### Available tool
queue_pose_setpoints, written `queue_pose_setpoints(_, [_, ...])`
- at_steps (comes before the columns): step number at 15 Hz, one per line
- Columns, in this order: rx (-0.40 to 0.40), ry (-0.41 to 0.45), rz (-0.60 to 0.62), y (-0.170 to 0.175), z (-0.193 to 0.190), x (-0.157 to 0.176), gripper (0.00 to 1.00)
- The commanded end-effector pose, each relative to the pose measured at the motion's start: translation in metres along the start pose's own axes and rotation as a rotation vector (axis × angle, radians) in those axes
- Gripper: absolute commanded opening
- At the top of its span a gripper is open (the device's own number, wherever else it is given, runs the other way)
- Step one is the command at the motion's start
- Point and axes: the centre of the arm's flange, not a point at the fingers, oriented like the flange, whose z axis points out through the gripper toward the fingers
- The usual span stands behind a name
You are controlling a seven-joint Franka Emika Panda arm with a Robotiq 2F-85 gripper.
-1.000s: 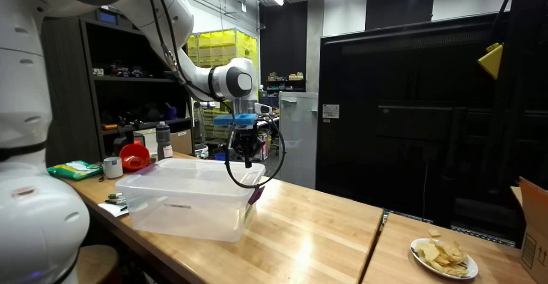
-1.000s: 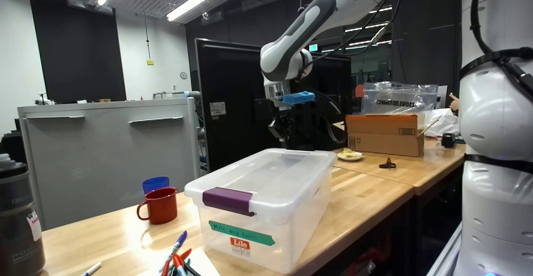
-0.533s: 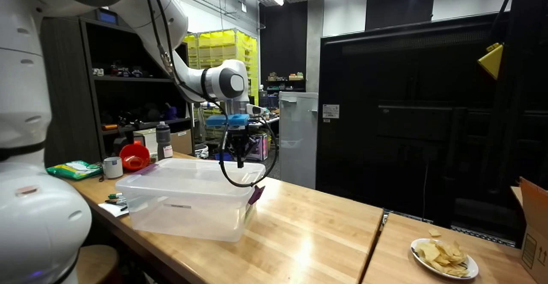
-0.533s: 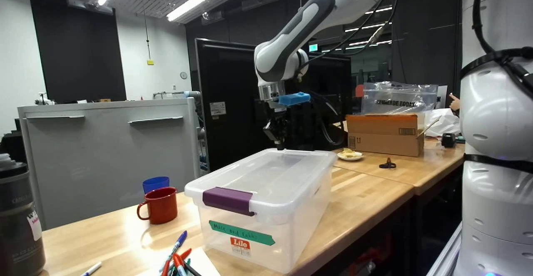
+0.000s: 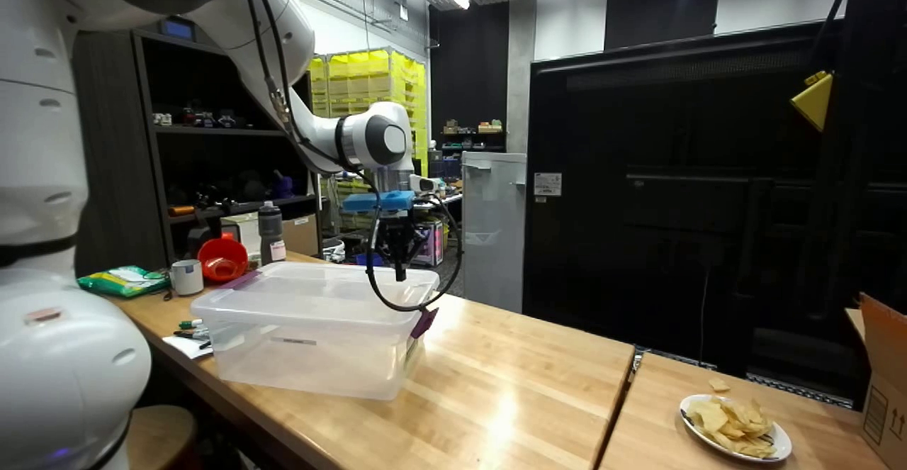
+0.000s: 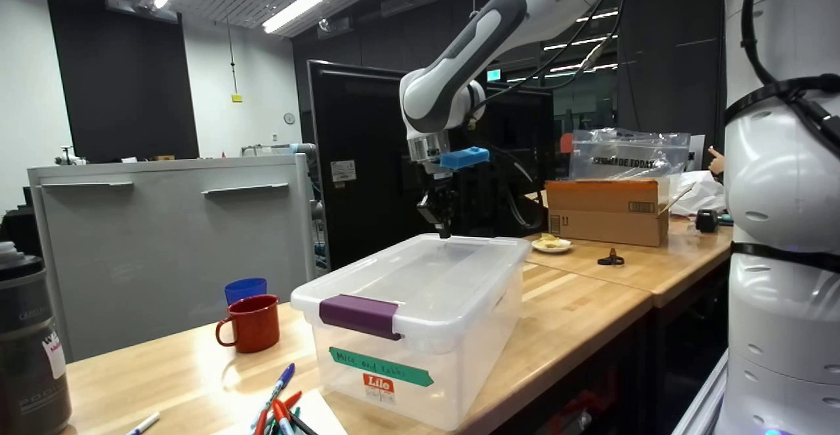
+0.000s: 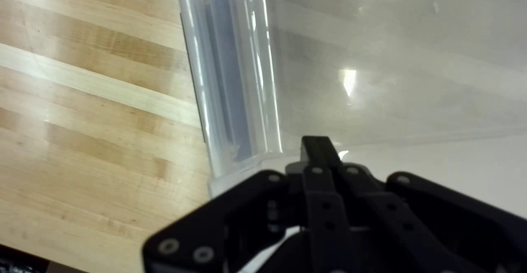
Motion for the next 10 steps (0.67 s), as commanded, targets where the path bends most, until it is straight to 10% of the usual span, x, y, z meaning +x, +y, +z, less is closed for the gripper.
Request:
queue_pose_setpoints(1, [-0.020, -0.021, 0.007, 0.0016, 0.0000, 0.0042, 0.00])
queue_pose_setpoints(10, [-0.017, -0.032, 0.008, 0.0047, 0.0025, 0.0095, 0.00])
